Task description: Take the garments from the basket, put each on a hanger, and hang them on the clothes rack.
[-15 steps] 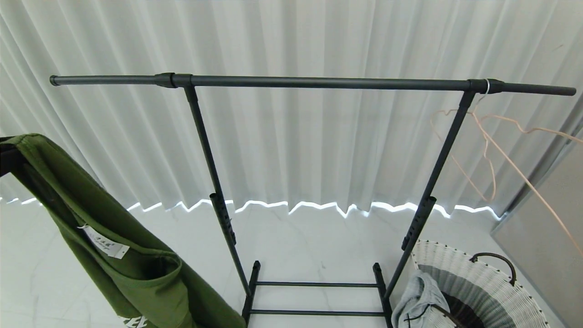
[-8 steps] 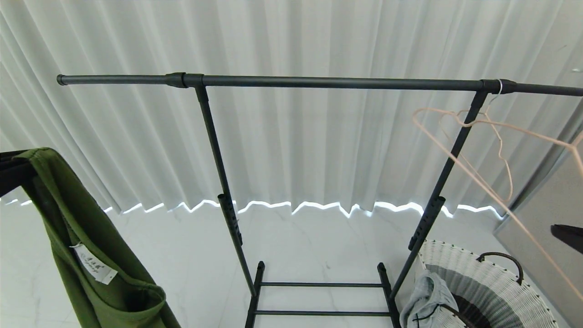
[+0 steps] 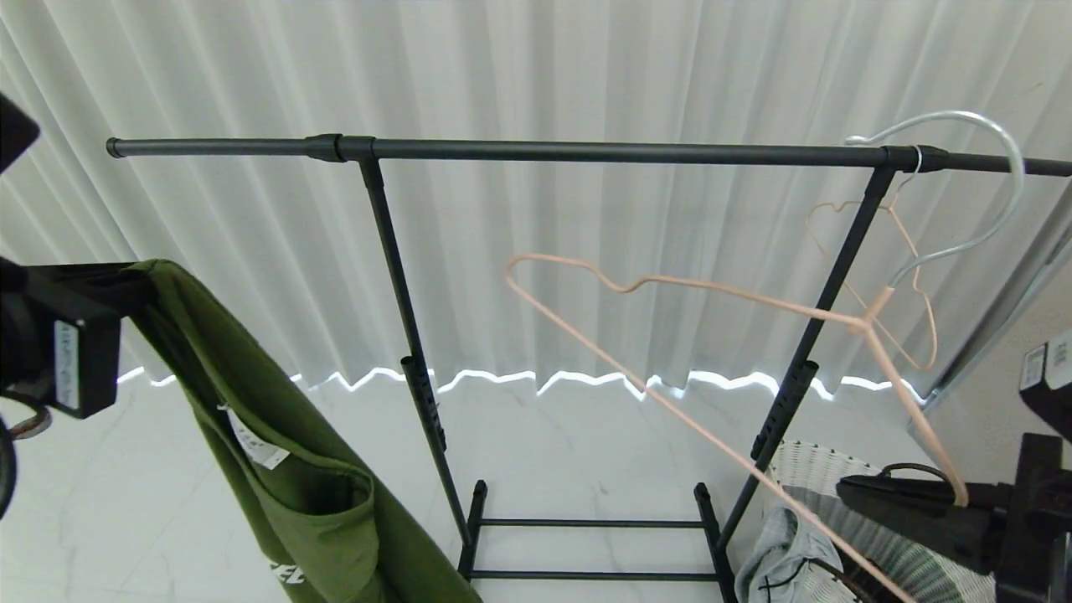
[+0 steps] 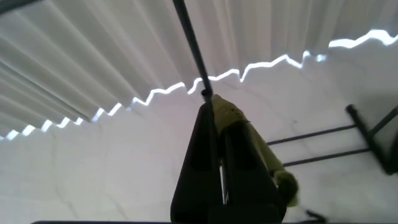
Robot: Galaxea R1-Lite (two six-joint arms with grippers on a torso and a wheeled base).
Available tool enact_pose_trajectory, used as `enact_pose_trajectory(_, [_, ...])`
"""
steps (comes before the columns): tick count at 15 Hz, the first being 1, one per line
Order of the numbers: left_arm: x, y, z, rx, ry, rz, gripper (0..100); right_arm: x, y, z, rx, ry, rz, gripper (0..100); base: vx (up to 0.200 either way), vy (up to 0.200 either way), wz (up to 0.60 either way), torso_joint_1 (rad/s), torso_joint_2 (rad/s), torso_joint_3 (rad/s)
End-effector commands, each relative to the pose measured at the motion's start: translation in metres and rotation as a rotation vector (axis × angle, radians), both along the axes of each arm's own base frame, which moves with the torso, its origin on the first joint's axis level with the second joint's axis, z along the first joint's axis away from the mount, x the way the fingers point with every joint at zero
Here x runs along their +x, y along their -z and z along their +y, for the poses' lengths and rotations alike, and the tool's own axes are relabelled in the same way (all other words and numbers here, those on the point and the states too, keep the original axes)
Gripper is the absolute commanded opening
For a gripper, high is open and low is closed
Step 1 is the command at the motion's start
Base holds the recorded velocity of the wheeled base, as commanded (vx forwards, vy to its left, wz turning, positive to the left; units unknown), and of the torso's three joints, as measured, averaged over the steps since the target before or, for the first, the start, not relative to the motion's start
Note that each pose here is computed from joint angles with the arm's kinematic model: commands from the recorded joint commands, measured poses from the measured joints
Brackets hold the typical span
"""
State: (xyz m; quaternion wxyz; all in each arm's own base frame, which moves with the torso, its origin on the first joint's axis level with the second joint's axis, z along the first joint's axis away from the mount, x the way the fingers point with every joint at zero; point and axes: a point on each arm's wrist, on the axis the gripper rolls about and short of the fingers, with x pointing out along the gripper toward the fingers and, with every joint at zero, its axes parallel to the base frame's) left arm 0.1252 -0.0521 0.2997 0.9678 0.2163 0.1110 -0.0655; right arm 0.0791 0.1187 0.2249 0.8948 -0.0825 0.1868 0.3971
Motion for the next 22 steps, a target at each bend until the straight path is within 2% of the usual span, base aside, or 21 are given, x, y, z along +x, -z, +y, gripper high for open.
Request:
enact_pose_trajectory(1, [0.036, -0.001, -0.021, -0.066, -0.021, 0.059, 0, -0.015, 0.005, 0.029, -0.008, -0.144, 0.077, 0, 0.0, 0.0, 0.0, 0.0, 0.0, 0.0])
enact_pose_trajectory(3, [0.046, 0.0, -0.03, -0.129, -0.059, 0.076, 0, -0.021, 0.006, 0.035, -0.01, -0.185, 0.09, 0, 0.0, 0.0, 0.0, 0.0, 0.0, 0.0])
enact_pose_trajectory(4, [0.05, 0.001, -0.04, -0.195, -0.067, 0.091, 0, -0.023, 0.005, 0.037, -0.008, -0.201, 0.092, 0, 0.0, 0.0, 0.0, 0.0, 0.0, 0.0])
enact_pose_trajectory(6, [0.045, 0.003, -0.054, -0.284, -0.032, 0.114, 0, -0.025, 0.002, 0.04, 0.0, -0.22, 0.088, 0, 0.0, 0.0, 0.0, 0.0, 0.0, 0.0])
enact_pose_trajectory(14, [0.03, 0.002, -0.07, -0.29, 0.073, 0.127, 0, -0.019, 0.002, 0.056, -0.01, -0.195, 0.102, 0, 0.0, 0.0, 0.0, 0.0, 0.0, 0.0])
enact_pose_trajectory(17, [0.032, 0.004, -0.07, -0.277, 0.029, 0.116, 0, -0.019, 0.0, 0.053, 0.0, -0.18, 0.094, 0, 0.0, 0.0, 0.0, 0.0, 0.0, 0.0])
enact_pose_trajectory(22, [0.03, 0.004, -0.071, -0.275, 0.039, 0.117, 0, -0.014, -0.006, 0.054, 0.017, -0.147, 0.08, 0, 0.0, 0.0, 0.0, 0.0, 0.0, 0.0])
